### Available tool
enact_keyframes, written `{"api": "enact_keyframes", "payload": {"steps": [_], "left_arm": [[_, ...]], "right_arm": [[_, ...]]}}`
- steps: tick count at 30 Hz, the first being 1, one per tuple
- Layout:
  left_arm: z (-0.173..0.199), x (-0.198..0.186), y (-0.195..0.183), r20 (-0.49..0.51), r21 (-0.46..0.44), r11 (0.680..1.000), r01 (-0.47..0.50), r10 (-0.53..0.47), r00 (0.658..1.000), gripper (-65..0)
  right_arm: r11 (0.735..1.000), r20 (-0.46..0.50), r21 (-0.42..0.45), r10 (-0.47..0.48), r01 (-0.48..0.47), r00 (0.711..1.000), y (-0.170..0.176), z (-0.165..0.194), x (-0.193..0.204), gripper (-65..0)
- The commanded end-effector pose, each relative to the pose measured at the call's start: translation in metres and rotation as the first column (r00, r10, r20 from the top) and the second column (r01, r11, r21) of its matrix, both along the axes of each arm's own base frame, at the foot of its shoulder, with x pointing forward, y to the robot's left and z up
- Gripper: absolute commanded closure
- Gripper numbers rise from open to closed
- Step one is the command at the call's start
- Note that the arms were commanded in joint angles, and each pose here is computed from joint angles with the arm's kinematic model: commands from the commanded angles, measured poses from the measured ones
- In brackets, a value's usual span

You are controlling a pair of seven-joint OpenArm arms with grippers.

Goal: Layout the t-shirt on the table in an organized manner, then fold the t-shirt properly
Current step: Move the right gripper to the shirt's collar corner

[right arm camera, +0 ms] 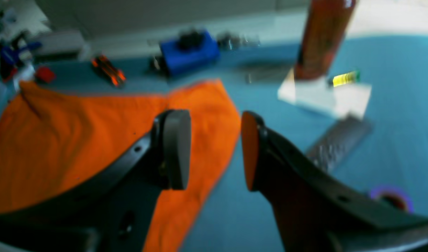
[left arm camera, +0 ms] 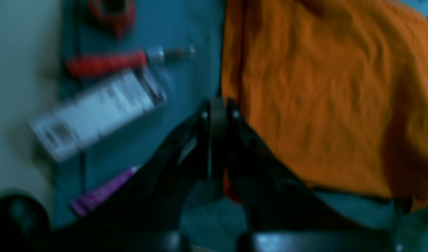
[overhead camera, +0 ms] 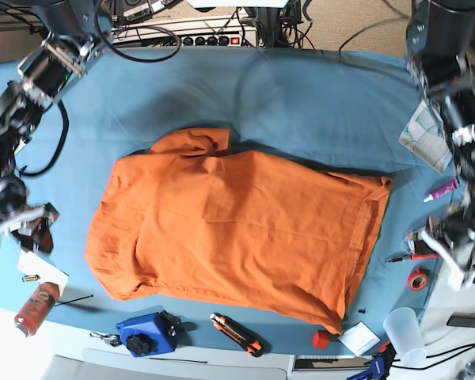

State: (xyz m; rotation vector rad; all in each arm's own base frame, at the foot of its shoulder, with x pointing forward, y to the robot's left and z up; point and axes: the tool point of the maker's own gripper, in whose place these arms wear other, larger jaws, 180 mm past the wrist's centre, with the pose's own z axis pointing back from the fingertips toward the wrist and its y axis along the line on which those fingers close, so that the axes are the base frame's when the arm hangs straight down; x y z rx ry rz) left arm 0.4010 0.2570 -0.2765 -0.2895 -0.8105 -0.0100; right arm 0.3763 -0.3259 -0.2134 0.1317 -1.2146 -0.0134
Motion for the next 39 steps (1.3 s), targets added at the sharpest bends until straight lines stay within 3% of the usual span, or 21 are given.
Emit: {"api": "enact_keyframes", "payload": {"steps": [1,5,10,17,20,23,26,31,39], "left_arm": [[0.027,0.003,0.008,0.096,0.013,1.0,-0.007,0.005,0.995,0.0],[0.025,-0.043,0.021,0.124,0.091,0.995,-0.039,0.027,0.992,0.0],[0.028,-0.101,0.038,0.148,0.206,0.973,-0.1,0.07,0.987,0.0],[0.032,-0.169,0.085,0.116,0.317,0.919,-0.233,0.207,0.972,0.0],[0.038,-0.189,0.105,0.128,0.322,0.898,-0.3,0.273,0.953,0.0],[0.045,-0.202,0.117,0.145,0.321,0.886,-0.334,0.302,0.942,0.0],[0.049,-0.206,0.115,0.16,0.312,0.896,-0.315,0.278,0.947,0.0],[0.05,-0.204,0.113,0.165,0.299,0.904,-0.306,0.267,0.949,0.0],[0.05,-0.204,0.113,0.165,0.3,0.904,-0.306,0.267,0.949,0.0]], "right_arm": [[1.0,0.058,-0.016,0.009,-0.009,0.998,-0.003,0.018,-0.001,-24.6],[0.998,-0.06,0.026,0.063,-0.061,0.996,0.006,-0.019,-0.025,-24.6],[0.983,-0.166,0.111,0.163,-0.146,0.973,0.027,-0.057,-0.06,-24.5],[0.964,-0.289,0.217,0.213,-0.153,0.933,0.041,-0.103,-0.115,-24.5],[0.953,-0.323,0.263,0.235,-0.151,0.917,0.046,-0.115,-0.136,-24.5],[0.94,-0.338,0.303,0.257,-0.154,0.905,0.056,-0.124,-0.147,-24.5],[0.916,-0.348,0.358,0.314,-0.184,0.883,0.084,-0.137,-0.15,-24.5],[0.856,-0.352,0.416,0.463,-0.307,0.813,0.154,-0.159,-0.147,-24.5],[0.845,-0.305,0.383,0.498,-0.374,0.812,0.218,-0.175,-0.133,-24.5]]}}
